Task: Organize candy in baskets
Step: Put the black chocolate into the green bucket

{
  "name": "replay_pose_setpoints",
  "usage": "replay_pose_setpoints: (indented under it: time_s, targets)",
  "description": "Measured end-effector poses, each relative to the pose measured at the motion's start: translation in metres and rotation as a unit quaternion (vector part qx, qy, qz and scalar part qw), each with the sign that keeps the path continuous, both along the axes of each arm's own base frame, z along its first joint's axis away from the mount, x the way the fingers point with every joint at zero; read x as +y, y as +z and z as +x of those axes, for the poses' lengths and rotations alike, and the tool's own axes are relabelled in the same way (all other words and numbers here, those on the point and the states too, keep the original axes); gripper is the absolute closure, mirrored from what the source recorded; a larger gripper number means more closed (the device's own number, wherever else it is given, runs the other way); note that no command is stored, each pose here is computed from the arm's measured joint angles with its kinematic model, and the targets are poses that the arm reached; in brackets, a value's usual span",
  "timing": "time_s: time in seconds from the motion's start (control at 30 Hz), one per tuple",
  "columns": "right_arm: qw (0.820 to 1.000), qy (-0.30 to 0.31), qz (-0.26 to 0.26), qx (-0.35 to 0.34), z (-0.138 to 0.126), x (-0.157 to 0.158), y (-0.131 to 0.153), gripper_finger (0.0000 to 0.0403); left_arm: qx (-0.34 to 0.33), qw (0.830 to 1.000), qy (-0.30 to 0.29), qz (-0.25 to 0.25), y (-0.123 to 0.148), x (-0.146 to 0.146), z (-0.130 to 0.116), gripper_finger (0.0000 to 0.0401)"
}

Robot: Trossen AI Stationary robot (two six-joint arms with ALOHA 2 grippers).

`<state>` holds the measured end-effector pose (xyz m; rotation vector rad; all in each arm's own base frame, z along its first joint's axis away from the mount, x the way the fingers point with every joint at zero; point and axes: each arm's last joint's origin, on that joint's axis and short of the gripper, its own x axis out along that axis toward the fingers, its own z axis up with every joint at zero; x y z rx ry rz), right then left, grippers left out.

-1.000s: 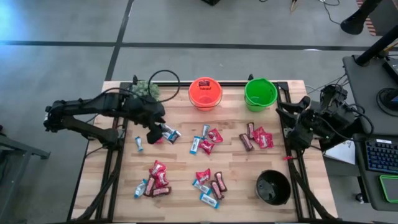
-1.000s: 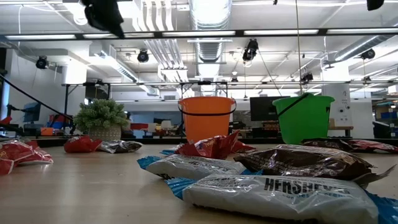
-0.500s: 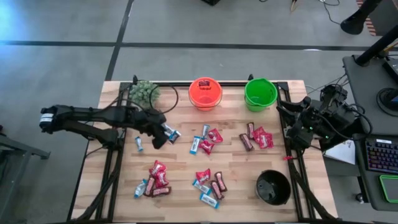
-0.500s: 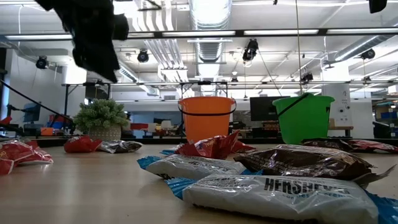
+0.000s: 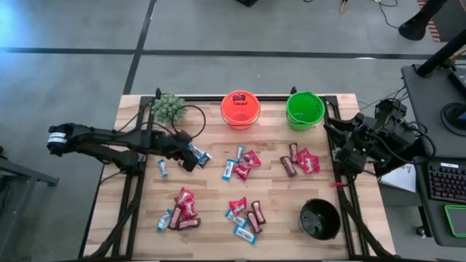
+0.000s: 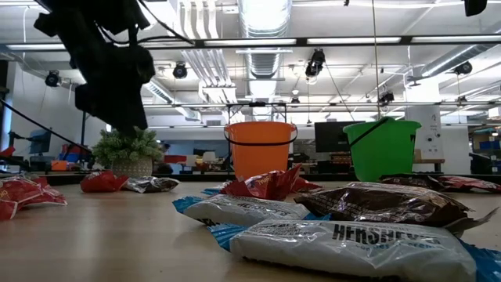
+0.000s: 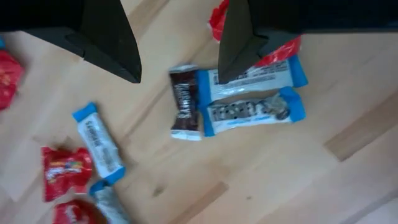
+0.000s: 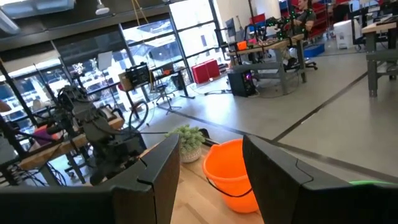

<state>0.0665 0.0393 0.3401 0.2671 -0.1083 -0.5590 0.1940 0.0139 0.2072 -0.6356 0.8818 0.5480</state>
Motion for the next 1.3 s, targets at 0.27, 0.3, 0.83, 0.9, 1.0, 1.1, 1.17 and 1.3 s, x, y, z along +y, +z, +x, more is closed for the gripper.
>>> replay_pose_setpoints:
  time_s: [0.27, 0.3, 0.83, 0.9, 1.0, 1.1, 1.17, 1.3]
  targets:
    - [1.0, -0.006, 0.0, 0.002, 0.0, 0.0, 0.0, 0.0236, -0.006, 1.0, -0.006, -0.007, -0.004, 0.0, 0.011, 0.0204]
    - [1.0, -0.008, 0.0, 0.003, 0.0, 0.0, 0.0, 0.0236, -0.009, 1.0, -0.013, -0.011, -0.003, 0.0, 0.013, 0.0202]
    - [1.0, -0.009, -0.009, 0.009, 0.0, -0.001, 0.0, 0.0236, 0.082, 0.996, -0.04, -0.018, -0.027, 0.0, 0.041, 0.0166]
    - [1.0, -0.009, -0.009, 0.009, 0.0, -0.001, 0.0, 0.0236, 0.094, 0.995, -0.041, -0.019, -0.032, 0.0, 0.046, 0.0166]
    - [1.0, -0.008, -0.01, 0.009, 0.0, -0.001, 0.0, 0.0236, 0.106, 0.993, -0.046, -0.016, -0.039, 0.001, 0.054, 0.0166]
    - [1.0, -0.008, -0.01, 0.009, 0.0, -0.001, 0.0, 0.0236, 0.12, 0.991, -0.05, -0.016, -0.044, 0.001, 0.062, 0.0166]
    - [1.0, -0.008, -0.01, 0.009, 0.0, -0.001, 0.0, 0.0236, 0.127, 0.991, -0.05, -0.016, -0.047, 0.001, 0.066, 0.0166]
    - [1.0, -0.008, -0.009, 0.008, 0.0, -0.001, 0.0, 0.0236, 0.143, 0.989, -0.047, -0.013, -0.052, 0.002, 0.072, 0.0172]
